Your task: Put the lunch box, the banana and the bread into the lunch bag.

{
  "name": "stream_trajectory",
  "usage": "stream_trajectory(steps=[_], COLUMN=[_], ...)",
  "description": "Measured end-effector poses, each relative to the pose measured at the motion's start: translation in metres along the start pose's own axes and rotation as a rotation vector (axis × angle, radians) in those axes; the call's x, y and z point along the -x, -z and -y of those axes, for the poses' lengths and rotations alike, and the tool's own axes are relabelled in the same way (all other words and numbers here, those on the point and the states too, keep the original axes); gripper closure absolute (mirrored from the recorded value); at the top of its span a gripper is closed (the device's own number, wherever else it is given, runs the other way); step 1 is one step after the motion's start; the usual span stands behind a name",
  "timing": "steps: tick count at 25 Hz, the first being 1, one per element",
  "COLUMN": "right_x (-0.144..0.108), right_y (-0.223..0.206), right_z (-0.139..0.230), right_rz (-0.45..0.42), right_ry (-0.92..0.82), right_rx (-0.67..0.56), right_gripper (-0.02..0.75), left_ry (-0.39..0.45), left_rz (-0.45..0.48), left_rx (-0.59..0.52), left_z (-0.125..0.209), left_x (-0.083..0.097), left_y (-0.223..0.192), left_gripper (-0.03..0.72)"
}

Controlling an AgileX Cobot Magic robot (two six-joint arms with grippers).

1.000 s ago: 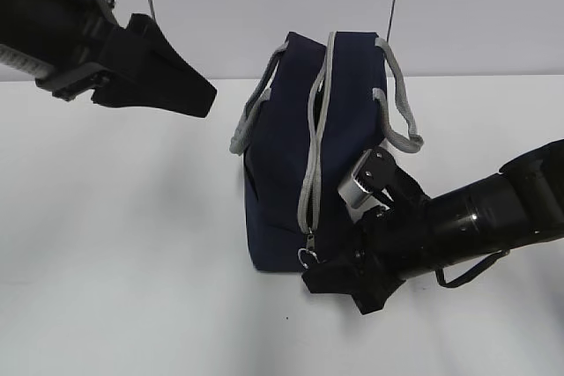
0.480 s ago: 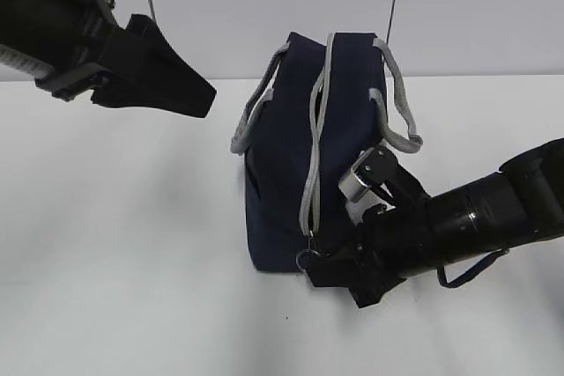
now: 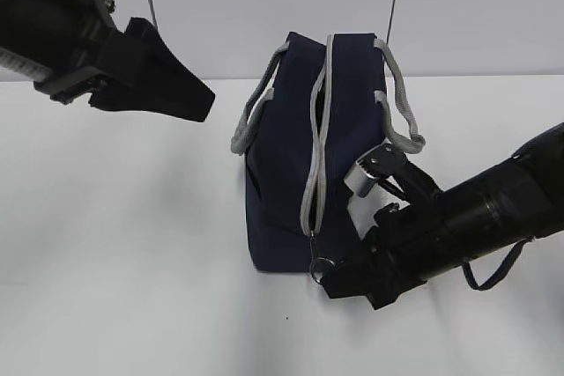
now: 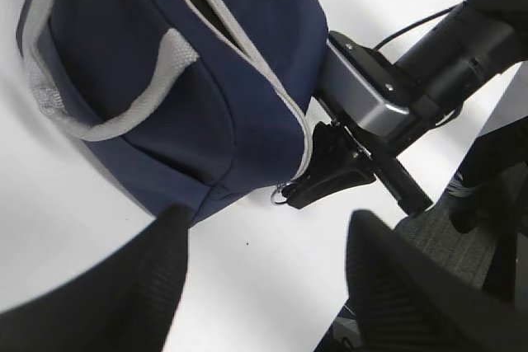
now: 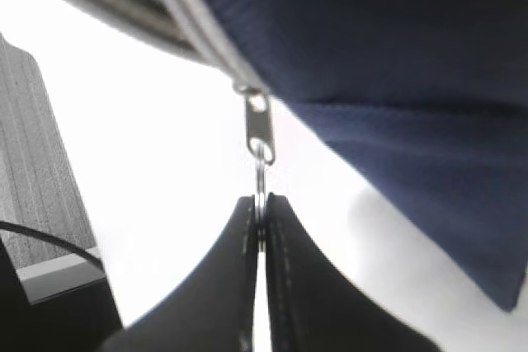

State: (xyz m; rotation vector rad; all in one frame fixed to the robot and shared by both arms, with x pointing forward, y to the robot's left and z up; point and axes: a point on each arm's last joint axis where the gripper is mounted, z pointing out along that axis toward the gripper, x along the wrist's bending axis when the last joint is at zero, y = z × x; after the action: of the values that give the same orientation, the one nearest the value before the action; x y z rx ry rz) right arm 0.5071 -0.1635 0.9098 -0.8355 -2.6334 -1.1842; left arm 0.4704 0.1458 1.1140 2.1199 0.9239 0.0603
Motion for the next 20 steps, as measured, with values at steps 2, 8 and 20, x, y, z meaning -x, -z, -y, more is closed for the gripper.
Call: stream_trajectory(steps=[2, 8, 20], right_x=[-0.005, -0.020, -0.033], right_y=[0.007, 0.033, 0.077], right_z=[-0.004, -0.018, -0.066], right_rz=[0.008, 0.046, 0.138], right_ry=[-0.005, 0.011, 0.095], right_rx=[-0.010, 0.000, 0.071], right_gripper=[0.754, 0.754, 0.754], left_ry=[0.000, 0.000, -0.011], left_rz=[0.001, 0.003, -0.003], left_rx=[-0.002, -0.004, -0.016], left_z=[0.000, 0.000, 0.001], left_x=[0.000, 0.000, 0.000], left_y=[0.000, 0.000, 0.000], left_gripper=[0.265, 0.265, 0.265])
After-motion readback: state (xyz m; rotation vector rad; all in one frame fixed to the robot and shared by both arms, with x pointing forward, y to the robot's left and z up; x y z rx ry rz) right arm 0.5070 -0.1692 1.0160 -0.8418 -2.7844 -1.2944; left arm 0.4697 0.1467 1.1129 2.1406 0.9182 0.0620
